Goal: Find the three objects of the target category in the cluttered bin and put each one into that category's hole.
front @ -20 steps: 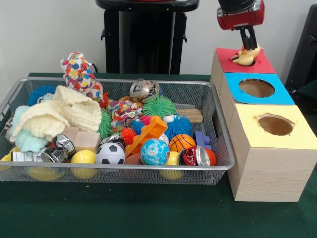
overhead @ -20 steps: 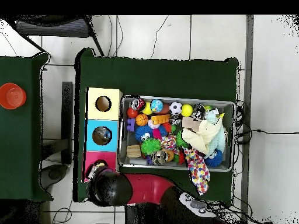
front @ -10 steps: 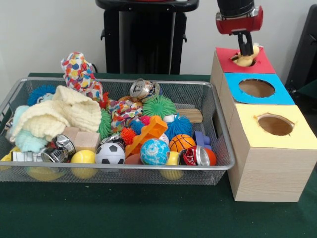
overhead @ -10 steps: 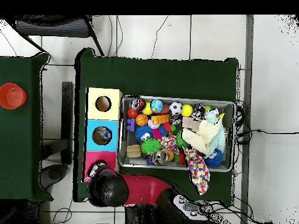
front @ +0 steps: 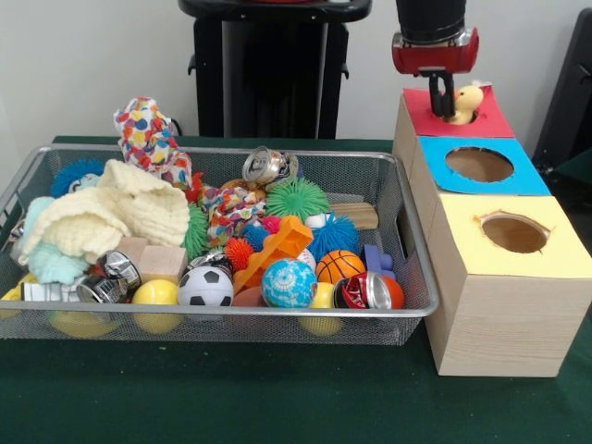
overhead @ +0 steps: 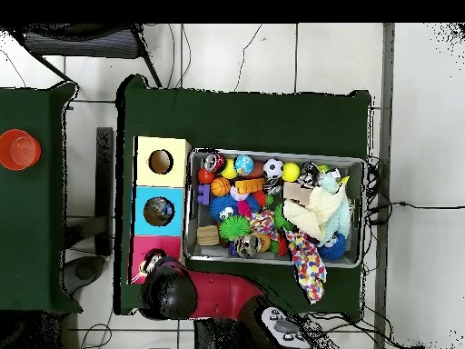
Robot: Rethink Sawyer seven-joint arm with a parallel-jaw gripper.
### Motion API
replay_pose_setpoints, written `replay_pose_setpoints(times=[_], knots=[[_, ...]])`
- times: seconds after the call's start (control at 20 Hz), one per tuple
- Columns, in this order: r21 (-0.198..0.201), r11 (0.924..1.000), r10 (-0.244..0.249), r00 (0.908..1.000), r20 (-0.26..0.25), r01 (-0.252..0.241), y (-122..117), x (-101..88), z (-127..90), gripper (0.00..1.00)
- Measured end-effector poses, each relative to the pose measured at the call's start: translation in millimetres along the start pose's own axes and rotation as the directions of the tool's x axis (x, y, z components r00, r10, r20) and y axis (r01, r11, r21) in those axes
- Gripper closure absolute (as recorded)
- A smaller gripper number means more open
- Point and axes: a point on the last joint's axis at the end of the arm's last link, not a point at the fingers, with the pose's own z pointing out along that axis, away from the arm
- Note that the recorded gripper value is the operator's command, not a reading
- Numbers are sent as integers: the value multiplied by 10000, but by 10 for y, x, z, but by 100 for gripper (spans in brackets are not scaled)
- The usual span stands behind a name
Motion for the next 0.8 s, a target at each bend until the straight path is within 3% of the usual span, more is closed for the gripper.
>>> replay_pose_setpoints(times=[0.4,0.8], knots=[[104,9999,55,9998,-211,-53,10,2,175,100],[116,9999,79,9992,-390,-75,10,-28,93,100]])
